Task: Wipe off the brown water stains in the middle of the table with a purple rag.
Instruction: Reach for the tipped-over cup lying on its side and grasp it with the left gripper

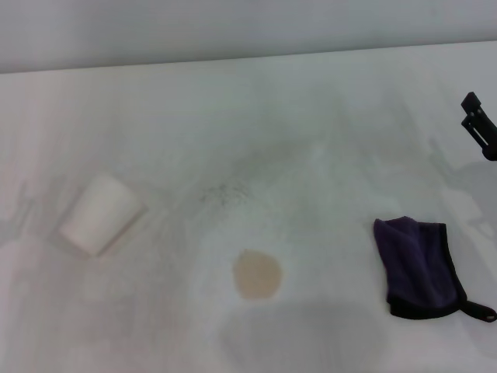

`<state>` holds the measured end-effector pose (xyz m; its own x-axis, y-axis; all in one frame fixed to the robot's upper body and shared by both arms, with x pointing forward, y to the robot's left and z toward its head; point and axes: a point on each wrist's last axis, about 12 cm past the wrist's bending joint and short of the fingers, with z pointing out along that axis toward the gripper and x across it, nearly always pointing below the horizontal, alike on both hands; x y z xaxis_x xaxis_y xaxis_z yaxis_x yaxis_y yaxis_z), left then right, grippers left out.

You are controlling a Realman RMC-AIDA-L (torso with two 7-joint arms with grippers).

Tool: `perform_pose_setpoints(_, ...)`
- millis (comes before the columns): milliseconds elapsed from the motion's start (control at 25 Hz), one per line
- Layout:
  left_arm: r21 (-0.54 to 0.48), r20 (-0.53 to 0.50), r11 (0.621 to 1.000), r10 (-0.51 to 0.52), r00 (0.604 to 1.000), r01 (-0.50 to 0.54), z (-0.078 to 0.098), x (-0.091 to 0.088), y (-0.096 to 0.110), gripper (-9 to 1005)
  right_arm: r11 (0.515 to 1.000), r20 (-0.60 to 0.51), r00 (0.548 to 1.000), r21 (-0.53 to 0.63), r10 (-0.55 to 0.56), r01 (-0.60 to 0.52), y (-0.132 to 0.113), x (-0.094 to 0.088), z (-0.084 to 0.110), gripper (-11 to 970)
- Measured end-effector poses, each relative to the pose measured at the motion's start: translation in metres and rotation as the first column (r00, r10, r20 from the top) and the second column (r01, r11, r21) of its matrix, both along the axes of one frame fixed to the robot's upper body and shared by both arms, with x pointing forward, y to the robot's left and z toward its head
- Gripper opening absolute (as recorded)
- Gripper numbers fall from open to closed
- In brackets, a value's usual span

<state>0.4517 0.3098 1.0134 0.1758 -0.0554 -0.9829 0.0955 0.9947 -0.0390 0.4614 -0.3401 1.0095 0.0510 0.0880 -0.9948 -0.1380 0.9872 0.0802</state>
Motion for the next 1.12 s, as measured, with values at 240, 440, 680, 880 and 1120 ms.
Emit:
perform_pose_setpoints(240,0.001,0.001,1.0,0.004,1.0,-0.004,0.0,0.001,0.001,883,1.0,0.0,1.0,0.001,0.001,-0.001,0.001,0.001,0.0,877)
perform_pose_setpoints(440,0.002,0.002,1.0,-0.001,1.0,0.001,0.001,0.002,0.0,884,1.0,0.0,1.0,0.0,0.002,-0.002,0.001,0.002,0.0,877)
perform_pose_setpoints(680,0.004,0.001,1.0,-0.006,1.0,0.006,0.001,0.002,0.0,883,1.0,0.005,1.0,-0.007,0.0,0.0,0.001,0.004,0.001,876)
perform_pose_setpoints(880,0.009,0.0,0.999,-0.038,0.999,0.038,0.002,0.004,0.0,881,1.0,0.007,1.0,-0.01,0.003,-0.003,0.001,0.005,0.002,877)
perform_pose_setpoints(1120,-0.033,-0.037,0.992,-0.126,0.991,0.125,0.002,0.014,0.001,880,1.0,0.006,1.0,-0.018,0.006,-0.006,0.001,0.008,0.003,877)
